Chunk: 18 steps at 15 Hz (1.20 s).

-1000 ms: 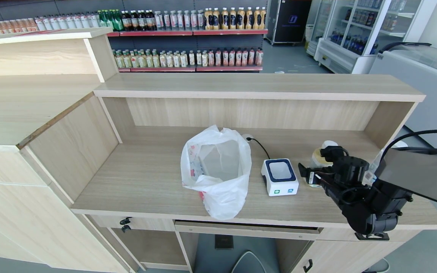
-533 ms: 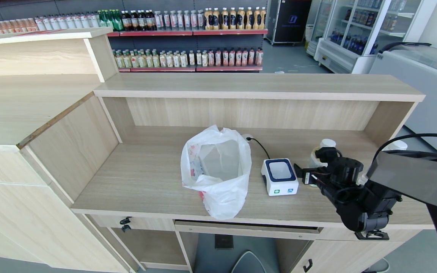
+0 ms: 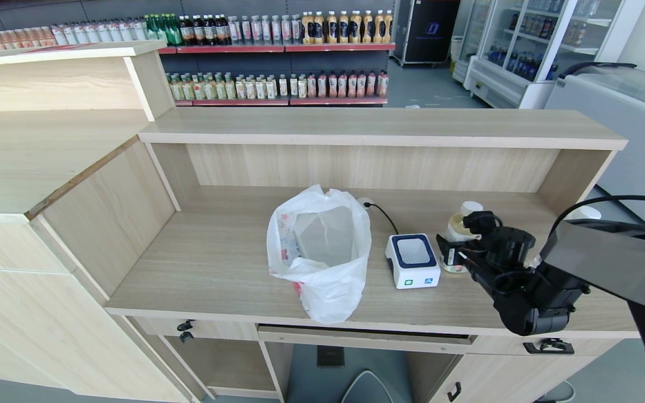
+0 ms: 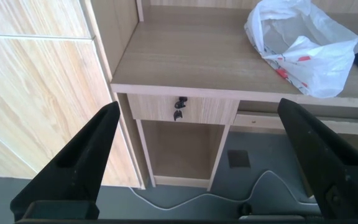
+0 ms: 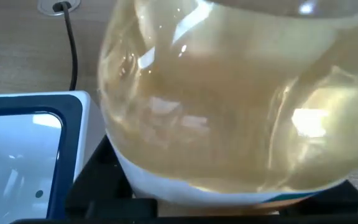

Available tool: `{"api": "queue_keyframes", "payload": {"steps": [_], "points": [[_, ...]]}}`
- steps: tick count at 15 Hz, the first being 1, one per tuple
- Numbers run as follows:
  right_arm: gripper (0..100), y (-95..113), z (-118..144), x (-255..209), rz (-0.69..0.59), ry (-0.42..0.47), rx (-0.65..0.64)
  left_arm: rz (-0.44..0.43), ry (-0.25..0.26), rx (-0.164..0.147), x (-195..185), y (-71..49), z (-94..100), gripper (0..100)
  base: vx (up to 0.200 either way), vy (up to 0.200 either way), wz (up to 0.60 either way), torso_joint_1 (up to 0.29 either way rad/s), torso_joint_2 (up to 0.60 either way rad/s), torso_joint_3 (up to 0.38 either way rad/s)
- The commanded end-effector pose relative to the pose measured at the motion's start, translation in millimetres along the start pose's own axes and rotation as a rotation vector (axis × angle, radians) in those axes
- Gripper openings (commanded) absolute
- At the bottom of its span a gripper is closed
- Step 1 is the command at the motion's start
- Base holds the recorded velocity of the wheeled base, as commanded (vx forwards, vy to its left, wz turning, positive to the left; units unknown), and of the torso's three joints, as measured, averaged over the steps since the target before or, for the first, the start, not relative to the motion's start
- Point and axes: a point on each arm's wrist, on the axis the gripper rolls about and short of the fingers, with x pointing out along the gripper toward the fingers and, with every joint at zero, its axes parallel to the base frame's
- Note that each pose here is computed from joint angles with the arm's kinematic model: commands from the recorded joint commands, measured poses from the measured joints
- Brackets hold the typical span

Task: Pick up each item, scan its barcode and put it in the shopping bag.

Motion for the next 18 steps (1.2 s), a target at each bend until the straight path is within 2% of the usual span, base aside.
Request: {"api": "queue_keyframes", "payload": {"steps": [1,5,7,10,11,12,13,15,17,18], "points": [[0,-2,4,0,-0.004,-0.004,0.003,0.000,0.000,0.000,0,0.0,0.0,100,0.000,0.000,0.00,0.000,0.00,0.000],[0,-6,7,-13,0.026,0.014,0.036,0.000,0.000,0.000,0,0.0,0.0,100,0.000,0.000,0.00,0.000,0.00,0.000],[0,-17,38,-24,0.084,-0.037,0.082,0.000,0.000,0.000,0,0.0,0.0,100,0.000,0.000,0.00,0.000,0.00,0.000],[0,-61,99,-54,0.145,-0.044,0.130,0.002,0.000,0.000,0,0.0,0.0,100,0.000,0.000,0.00,0.000,0.00,0.000],[0,-68,108,-59,0.150,-0.050,0.139,0.000,0.000,0.000,0,0.0,0.0,100,0.000,0.000,0.00,0.000,0.00,0.000],[0,-85,142,-84,0.216,-0.074,0.195,0.000,0.000,0.000,0,0.0,0.0,100,0.000,0.000,0.00,0.000,0.00,0.000],[0,-92,161,-103,0.273,-0.075,0.241,0.000,0.000,0.000,0,0.0,0.0,100,0.000,0.000,0.00,0.000,0.00,0.000],[0,-95,193,-143,0.401,-0.041,0.322,0.000,0.000,0.000,0,0.0,0.0,100,0.000,0.000,0.00,0.000,0.00,0.000],[0,-91,210,-173,0.508,-0.033,0.386,0.000,0.000,0.000,0,0.0,0.0,100,0.000,0.000,0.00,0.000,0.00,0.000],[0,-86,222,-198,0.605,-0.043,0.429,0.000,0.000,0.000,0,0.0,0.0,100,0.000,0.000,0.00,0.000,0.00,0.000]]}}
